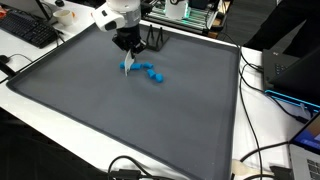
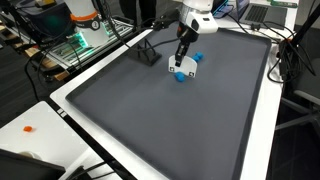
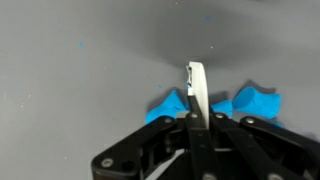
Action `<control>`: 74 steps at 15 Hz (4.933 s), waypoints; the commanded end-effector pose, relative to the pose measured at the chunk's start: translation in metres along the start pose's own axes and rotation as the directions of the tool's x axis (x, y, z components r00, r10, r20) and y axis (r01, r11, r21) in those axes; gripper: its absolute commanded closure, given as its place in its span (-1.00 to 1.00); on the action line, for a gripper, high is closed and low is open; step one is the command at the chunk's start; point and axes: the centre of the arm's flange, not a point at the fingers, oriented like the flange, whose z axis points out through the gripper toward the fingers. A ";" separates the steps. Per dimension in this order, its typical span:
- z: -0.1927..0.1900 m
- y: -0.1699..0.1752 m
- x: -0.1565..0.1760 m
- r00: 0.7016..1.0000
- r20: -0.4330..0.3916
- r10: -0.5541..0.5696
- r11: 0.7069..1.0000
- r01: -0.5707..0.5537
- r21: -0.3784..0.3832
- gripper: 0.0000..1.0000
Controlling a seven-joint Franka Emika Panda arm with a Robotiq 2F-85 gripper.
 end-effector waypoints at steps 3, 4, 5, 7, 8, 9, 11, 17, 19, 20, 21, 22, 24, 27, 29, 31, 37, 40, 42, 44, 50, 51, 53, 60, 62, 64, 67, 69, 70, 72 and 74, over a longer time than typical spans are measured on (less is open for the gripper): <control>0.001 0.000 -0.031 0.999 0.001 0.038 0.999 -0.038 0.035 0.98; -0.002 0.001 -0.033 0.999 0.001 0.043 0.999 -0.043 0.034 0.98; -0.006 0.001 -0.034 0.999 -0.002 0.048 0.998 -0.048 0.035 0.98; -0.018 0.002 -0.038 0.997 -0.015 0.081 0.996 -0.080 0.038 0.98; -0.026 0.003 -0.040 0.994 -0.026 0.105 0.993 -0.104 0.049 0.98; -0.033 0.004 -0.043 0.991 -0.035 0.129 0.990 -0.127 0.057 0.98; -0.049 0.005 -0.050 0.980 -0.051 0.194 0.979 -0.190 0.077 0.98; -0.087 -0.003 -0.078 0.866 -0.028 0.499 0.856 -0.488 0.170 0.98; -0.094 -0.009 -0.089 0.809 -0.020 0.588 0.795 -0.573 0.197 0.98; -0.097 -0.012 -0.094 0.778 -0.013 0.629 0.761 -0.612 0.216 0.98; -0.098 -0.014 -0.100 0.745 -0.001 0.667 0.726 -0.649 0.228 0.98; -0.099 -0.017 -0.105 0.710 0.012 0.704 0.688 -0.686 0.238 0.98; -0.098 -0.022 -0.117 0.641 0.050 0.766 0.609 -0.748 0.262 0.98; -0.093 -0.033 -0.134 0.549 0.091 0.831 0.509 -0.816 0.274 0.98; -0.087 -0.038 -0.142 0.499 0.128 0.857 0.451 -0.847 0.280 0.98; -0.078 -0.043 -0.150 0.461 0.166 0.872 0.405 -0.869 0.283 0.98; -0.045 -0.046 -0.173 0.345 0.219 0.912 0.280 -0.918 0.280 0.98; -0.028 -0.045 -0.181 0.299 0.240 0.924 0.221 -0.927 0.303 0.98; -0.019 -0.043 -0.185 0.262 0.253 0.932 0.175 -0.932 0.318 0.98; -0.013 -0.041 -0.189 0.222 0.262 0.939 0.126 -0.933 0.337 0.98; -0.001 -0.030 -0.200 0.091 0.310 0.946 -0.023 -0.938 0.346 0.98; 0.001 -0.028 -0.199 0.084 0.307 0.948 -0.030 -0.937 0.349 0.98; 0.003 -0.026 -0.197 0.074 0.307 0.949 -0.041 -0.934 0.354 0.98; 0.015 -0.018 -0.200 0.018 0.337 0.941 -0.095 -0.945 0.314 0.98; 0.019 -0.017 -0.200 0.007 0.341 0.940 -0.104 -0.946 0.307 0.98; 0.023 -0.016 -0.201 -0.006 0.348 0.937 -0.117 -0.947 0.299 0.98; 0.028 -0.015 -0.200 -0.022 0.357 0.934 -0.136 -0.945 0.296 0.98; 0.029 -0.015 -0.200 -0.032 0.359 0.933 -0.149 -0.942 0.301 0.98; 0.028 -0.014 -0.200 -0.039 0.358 0.933 -0.157 -0.939 0.305 0.98; 0.028 -0.013 -0.201 -0.051 0.354 0.934 -0.170 -0.935 0.312 0.98; 0.029 -0.012 -0.200 -0.058 0.353 0.934 -0.176 -0.934 0.312 0.98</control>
